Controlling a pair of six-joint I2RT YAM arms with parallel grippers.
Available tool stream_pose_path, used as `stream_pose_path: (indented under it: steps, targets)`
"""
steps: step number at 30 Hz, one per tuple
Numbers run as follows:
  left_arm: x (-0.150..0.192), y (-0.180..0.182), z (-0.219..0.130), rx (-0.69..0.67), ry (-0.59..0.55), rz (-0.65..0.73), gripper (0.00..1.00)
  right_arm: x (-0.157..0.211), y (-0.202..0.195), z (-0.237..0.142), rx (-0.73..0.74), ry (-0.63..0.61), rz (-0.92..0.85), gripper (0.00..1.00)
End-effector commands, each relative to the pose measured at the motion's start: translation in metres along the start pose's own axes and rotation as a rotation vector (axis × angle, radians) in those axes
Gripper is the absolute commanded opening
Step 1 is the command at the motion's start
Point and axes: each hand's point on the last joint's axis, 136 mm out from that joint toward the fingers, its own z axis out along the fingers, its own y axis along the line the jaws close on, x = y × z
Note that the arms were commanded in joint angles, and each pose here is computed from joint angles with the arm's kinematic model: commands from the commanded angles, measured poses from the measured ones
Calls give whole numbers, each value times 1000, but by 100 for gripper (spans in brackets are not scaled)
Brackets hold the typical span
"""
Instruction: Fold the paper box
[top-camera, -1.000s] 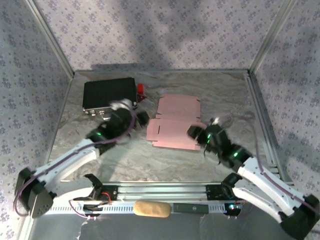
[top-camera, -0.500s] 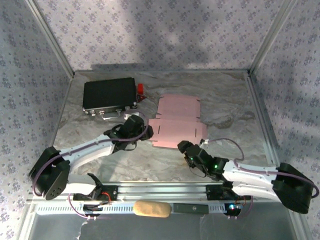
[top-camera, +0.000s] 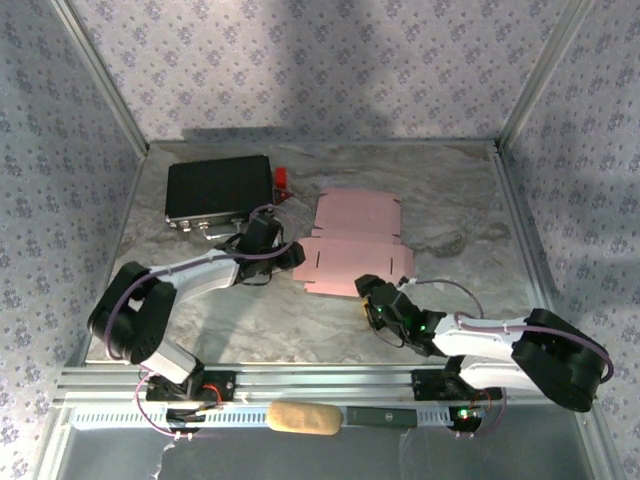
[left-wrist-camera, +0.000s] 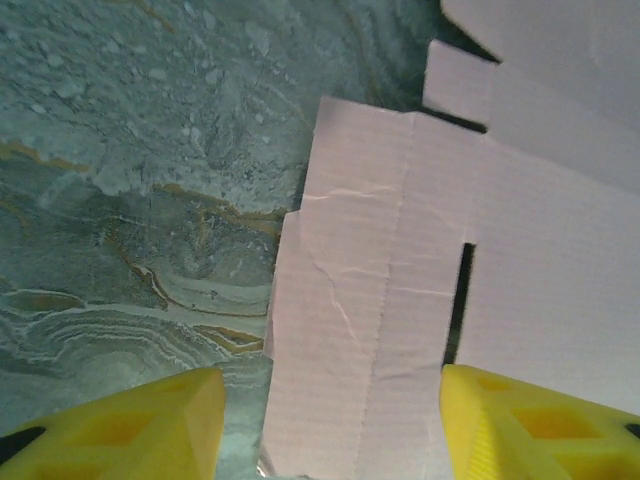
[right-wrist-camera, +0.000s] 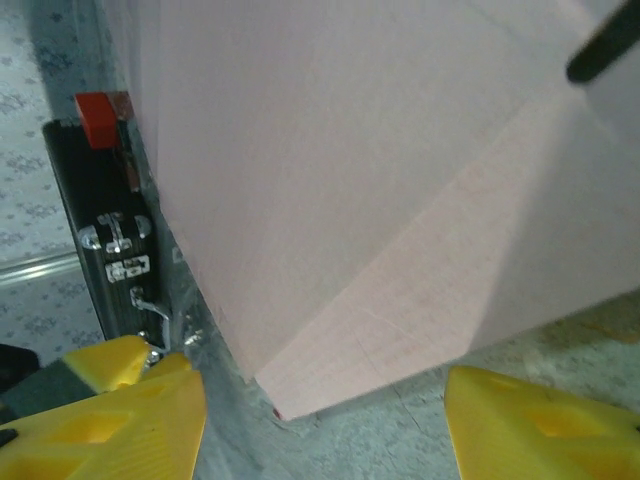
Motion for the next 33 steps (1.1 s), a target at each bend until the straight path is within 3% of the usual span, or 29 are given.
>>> stream_pose_path:
  steps: [1,11,19,33]
  targets:
    - [-10,-11,7,35,-9,23,58,-12,6,4,-34,-30,34,66]
    - [5,-1,24,43,21,-20,57,-30,12,16,-58,-53,54,63]
    - [10,-3,23,55,21,-20,57,-28,-14,17,5,-67,59,62]
    - [10,-10,20,68,25,-8,55,-42,-5,43,-50,-63,81,59]
